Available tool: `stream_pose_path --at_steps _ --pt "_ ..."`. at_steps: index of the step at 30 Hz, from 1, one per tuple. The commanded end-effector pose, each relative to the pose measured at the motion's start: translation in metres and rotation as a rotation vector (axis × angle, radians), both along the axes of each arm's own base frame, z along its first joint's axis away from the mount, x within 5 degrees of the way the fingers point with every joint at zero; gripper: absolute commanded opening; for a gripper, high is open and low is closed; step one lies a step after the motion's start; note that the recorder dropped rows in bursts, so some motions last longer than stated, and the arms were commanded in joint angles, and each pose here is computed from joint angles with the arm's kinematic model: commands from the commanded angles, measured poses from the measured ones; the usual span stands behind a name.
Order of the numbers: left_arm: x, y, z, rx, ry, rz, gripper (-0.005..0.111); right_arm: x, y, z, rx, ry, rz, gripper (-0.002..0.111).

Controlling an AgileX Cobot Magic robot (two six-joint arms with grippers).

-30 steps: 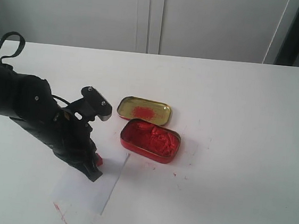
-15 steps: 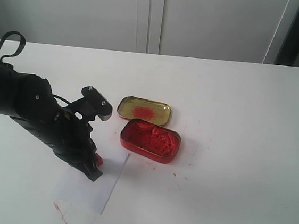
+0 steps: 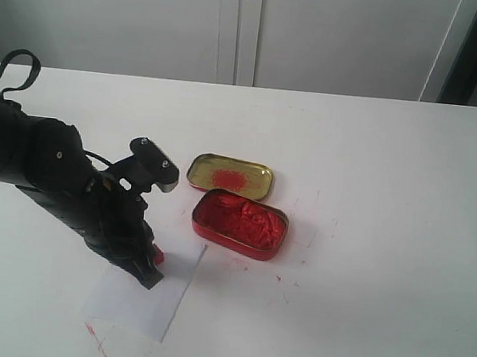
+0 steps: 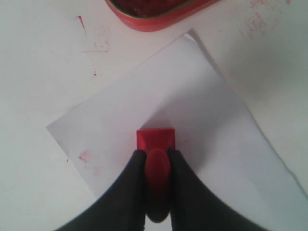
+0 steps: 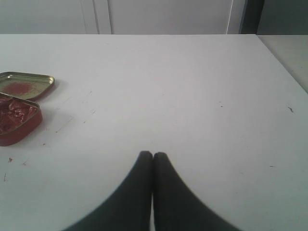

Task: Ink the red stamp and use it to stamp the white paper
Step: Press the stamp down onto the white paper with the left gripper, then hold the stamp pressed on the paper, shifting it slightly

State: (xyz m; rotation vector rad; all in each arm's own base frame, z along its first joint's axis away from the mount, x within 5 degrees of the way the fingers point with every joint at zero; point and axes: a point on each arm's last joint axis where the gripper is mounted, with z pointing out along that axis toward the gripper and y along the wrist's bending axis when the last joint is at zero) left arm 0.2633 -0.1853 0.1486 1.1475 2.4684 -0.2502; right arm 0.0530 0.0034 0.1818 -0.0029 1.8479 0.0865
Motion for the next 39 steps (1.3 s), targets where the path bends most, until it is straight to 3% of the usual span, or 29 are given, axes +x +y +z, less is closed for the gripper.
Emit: stream_pose_path --at_steps 1,8,31,39 --pt "-0.012 0.005 -0.025 0.069 0.144 -0.015 0.000 0.000 -0.001 0.000 -0.003 -0.014 -0.008 0.000" --pt "-0.012 0.005 -0.022 0.068 0.134 -0.021 0.000 0.000 -0.001 0.000 -0.003 -0.014 -0.008 0.000" --pt "-0.010 0.005 0.047 -0.032 -0.064 -0.049 0.000 0.000 -0.001 0.000 -0.003 -0.014 -0.008 0.000" --pt "-0.011 0.006 0.045 0.002 -0.046 -0.077 0.000 0.000 -0.001 0.000 -0.003 -0.014 -0.008 0.000"
